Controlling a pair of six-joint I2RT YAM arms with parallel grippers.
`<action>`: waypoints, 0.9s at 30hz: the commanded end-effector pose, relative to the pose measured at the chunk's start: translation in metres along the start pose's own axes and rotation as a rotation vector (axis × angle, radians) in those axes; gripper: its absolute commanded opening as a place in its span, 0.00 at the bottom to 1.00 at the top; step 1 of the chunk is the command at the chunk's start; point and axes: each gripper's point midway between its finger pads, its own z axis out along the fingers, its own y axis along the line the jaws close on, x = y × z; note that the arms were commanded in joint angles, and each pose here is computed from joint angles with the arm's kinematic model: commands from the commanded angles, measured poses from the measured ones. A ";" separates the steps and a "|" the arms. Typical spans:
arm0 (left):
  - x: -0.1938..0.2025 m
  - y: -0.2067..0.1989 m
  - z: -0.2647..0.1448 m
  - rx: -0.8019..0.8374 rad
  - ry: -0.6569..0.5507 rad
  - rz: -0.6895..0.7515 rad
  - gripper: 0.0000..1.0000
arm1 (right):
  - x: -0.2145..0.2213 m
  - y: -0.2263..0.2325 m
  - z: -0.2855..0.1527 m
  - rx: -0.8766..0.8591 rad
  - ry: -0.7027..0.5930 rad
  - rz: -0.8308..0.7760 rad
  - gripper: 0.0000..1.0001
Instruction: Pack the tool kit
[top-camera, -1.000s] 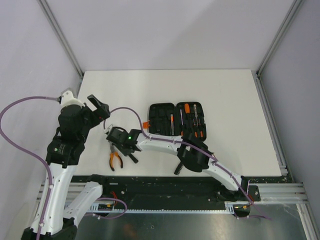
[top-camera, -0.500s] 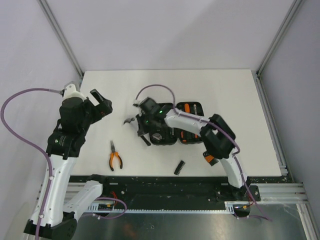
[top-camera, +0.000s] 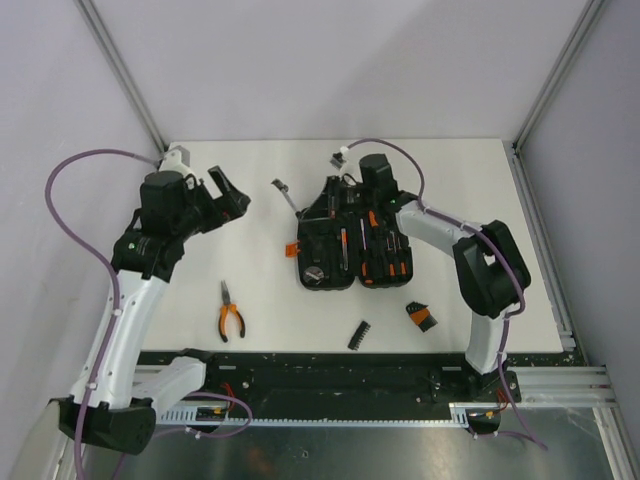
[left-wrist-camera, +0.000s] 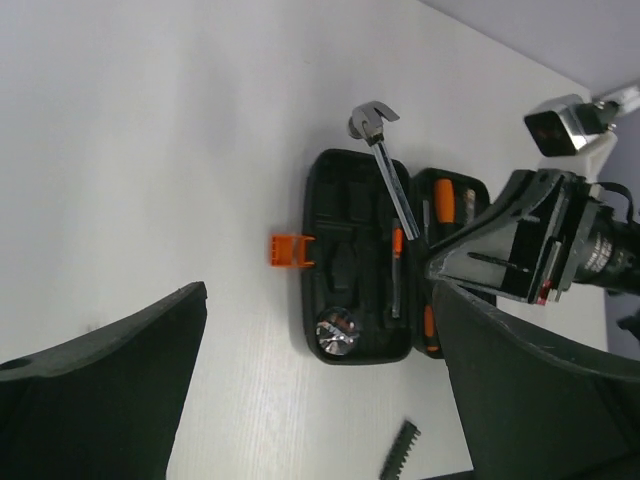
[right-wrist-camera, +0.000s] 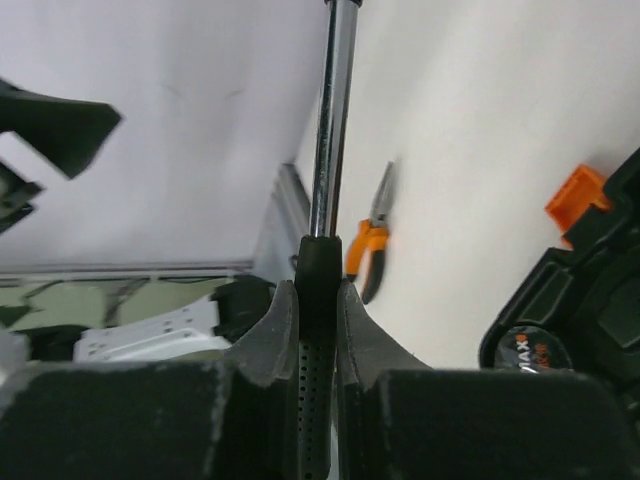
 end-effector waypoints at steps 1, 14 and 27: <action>-0.012 -0.039 0.002 0.193 0.001 0.011 0.99 | -0.022 0.078 -0.041 -0.339 -0.028 -0.001 0.00; -0.007 -0.113 0.036 0.536 0.037 -0.136 0.96 | -0.050 0.129 -0.098 -0.702 -0.129 0.111 0.00; -0.019 -0.156 0.059 0.616 0.015 -0.189 0.89 | -0.040 0.140 -0.088 -0.663 -0.100 0.082 0.00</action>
